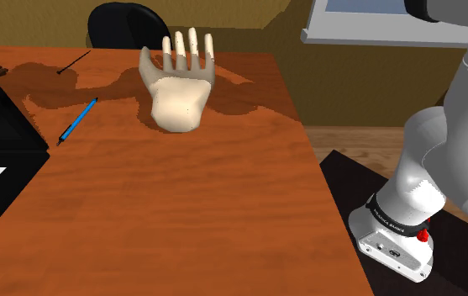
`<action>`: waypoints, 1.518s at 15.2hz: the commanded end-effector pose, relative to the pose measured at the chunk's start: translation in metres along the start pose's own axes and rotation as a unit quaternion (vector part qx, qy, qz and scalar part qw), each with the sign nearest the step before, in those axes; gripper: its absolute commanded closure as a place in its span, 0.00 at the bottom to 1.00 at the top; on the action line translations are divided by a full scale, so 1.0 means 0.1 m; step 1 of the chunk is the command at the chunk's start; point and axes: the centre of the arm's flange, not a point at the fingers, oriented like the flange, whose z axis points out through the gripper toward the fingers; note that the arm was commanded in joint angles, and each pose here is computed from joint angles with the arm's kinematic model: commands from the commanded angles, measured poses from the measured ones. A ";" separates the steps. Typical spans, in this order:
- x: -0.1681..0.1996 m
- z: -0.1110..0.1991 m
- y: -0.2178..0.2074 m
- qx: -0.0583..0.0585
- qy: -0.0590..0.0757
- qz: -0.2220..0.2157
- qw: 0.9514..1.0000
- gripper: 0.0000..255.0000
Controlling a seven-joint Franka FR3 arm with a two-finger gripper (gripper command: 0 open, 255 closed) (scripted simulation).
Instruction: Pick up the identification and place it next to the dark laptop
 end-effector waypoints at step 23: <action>-0.70 1.07 -0.01 0.000 0.000 0.000 1.000 1.00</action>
